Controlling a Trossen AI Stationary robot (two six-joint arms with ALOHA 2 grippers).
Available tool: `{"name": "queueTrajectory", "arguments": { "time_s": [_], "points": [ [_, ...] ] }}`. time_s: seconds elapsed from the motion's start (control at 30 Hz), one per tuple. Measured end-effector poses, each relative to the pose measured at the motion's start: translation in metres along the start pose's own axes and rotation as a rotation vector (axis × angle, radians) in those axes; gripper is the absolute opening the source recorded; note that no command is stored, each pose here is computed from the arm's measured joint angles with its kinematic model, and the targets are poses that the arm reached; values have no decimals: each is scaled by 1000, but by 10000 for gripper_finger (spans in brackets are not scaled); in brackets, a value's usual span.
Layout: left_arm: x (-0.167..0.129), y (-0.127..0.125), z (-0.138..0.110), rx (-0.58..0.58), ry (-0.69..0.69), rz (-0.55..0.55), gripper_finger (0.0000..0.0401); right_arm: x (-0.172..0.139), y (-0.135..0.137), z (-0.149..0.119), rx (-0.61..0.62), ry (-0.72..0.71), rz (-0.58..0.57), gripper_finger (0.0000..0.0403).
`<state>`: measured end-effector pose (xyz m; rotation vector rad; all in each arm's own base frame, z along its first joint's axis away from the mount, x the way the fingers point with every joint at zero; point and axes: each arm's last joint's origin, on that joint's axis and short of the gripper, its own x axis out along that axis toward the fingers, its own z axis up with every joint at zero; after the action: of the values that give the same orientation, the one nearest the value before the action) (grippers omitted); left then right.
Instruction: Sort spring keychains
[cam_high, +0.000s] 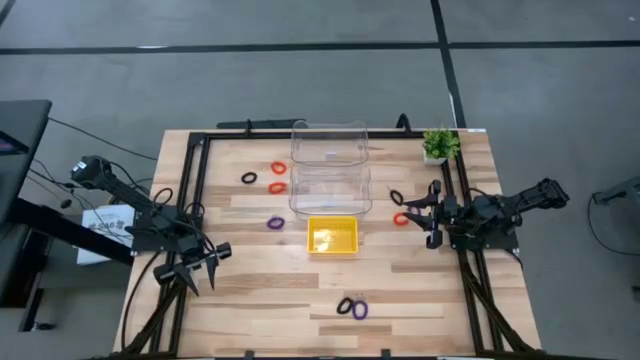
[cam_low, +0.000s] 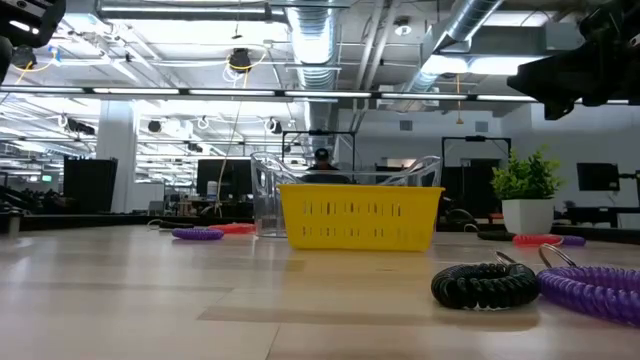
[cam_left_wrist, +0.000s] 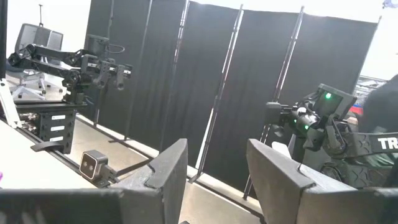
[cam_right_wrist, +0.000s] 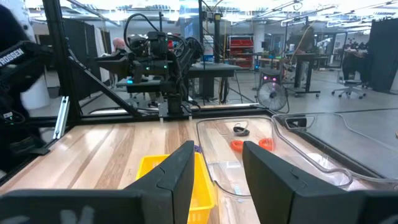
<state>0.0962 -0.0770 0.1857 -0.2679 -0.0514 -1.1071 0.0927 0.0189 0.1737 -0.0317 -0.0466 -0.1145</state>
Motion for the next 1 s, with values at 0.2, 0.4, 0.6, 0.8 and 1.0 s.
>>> {"name": "queueTrajectory", "arguments": {
  "time_s": [0.2,0.4,0.6,0.8,1.0],
  "points": [
    [0,0,0,0,0,0,164,0,0,0,0,0,0,130],
    [0,0,0,4,-2,6,164,0,0,0,0,0,0,130],
    [-1,6,3,119,-67,237,164,0,0,0,0,0,0,130],
    [-2,9,7,149,-128,360,164,0,0,0,0,0,0,130],
    [-5,14,9,143,-170,540,164,0,0,0,0,0,0,130]
  ]
}}
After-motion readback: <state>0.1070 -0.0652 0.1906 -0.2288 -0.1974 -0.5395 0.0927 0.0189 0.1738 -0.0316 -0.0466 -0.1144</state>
